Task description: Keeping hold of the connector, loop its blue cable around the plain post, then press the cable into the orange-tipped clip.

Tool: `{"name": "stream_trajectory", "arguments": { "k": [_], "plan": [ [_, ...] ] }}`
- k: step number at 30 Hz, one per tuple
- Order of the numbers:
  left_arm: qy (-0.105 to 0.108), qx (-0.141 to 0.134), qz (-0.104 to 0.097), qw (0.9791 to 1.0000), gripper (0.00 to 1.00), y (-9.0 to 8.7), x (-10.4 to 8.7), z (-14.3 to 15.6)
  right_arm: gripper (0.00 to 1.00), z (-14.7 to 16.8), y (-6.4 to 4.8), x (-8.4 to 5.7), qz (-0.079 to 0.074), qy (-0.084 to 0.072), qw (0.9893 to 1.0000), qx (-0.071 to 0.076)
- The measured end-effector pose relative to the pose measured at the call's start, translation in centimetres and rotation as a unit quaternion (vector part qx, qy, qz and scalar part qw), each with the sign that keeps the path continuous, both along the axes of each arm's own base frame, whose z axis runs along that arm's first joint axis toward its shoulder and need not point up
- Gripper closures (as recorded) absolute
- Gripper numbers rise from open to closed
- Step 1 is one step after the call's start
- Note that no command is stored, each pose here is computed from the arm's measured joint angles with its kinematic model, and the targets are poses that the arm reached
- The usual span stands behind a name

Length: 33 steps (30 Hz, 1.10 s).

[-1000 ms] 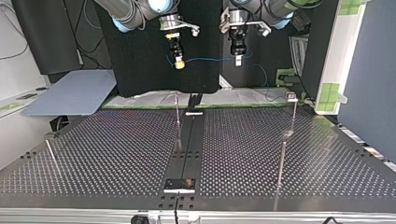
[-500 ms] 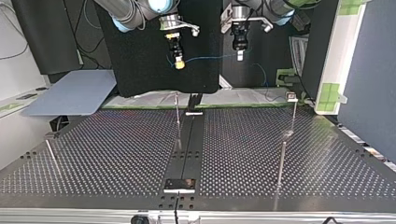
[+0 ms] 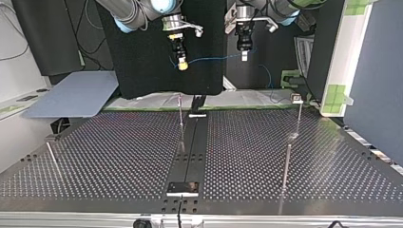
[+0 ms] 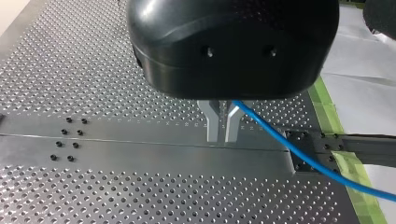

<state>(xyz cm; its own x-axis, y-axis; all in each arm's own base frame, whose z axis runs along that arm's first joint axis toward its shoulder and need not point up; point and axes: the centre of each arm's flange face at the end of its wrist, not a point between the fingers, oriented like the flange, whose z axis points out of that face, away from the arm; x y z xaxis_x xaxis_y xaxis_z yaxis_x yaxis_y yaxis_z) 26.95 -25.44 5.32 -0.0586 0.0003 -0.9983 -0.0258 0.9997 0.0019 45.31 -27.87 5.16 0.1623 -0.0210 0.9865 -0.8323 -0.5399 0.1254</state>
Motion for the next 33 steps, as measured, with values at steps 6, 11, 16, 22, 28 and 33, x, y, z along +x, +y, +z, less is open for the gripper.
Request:
{"name": "stream_trajectory", "arguments": {
  "k": [6,11,16,22,28,33],
  "plan": [
    [-0.013,-0.018,-0.009,0.9997,0.9,-0.2,0.1,0.8,1.0,-1.2,-0.7,-0.3,-0.019,0.004,0.9996,0.019],
    [-0.023,-0.044,-0.009,0.9987,0.9,-0.3,0.7,2.2,1.0,-1.3,-0.5,-0.4,-0.024,0.003,0.9989,0.039],
    [-0.033,-0.064,0.005,0.9974,0.9,-0.3,1.6,3.9,1.0,0.9,-1.0,0.6,-0.011,-0.022,0.9988,0.043],
    [-0.056,-0.082,0.035,0.9944,0.9,-0.4,3.7,6.8,1.0,5.1,-2.6,2.3,0.011,-0.052,0.998,0.034],
    [-0.082,-0.107,0.054,0.9894,0.88,-0.8,5.7,10.1,1.0,9.7,-4.2,3.5,0.021,-0.074,0.9969,0.016],
    [-0.104,-0.141,0.058,0.9829,0.88,-1.1,7.1,13.2,1.0,14.2,-5.5,4.3,0.027,-0.092,0.9954,-0.002]
  ]
}}
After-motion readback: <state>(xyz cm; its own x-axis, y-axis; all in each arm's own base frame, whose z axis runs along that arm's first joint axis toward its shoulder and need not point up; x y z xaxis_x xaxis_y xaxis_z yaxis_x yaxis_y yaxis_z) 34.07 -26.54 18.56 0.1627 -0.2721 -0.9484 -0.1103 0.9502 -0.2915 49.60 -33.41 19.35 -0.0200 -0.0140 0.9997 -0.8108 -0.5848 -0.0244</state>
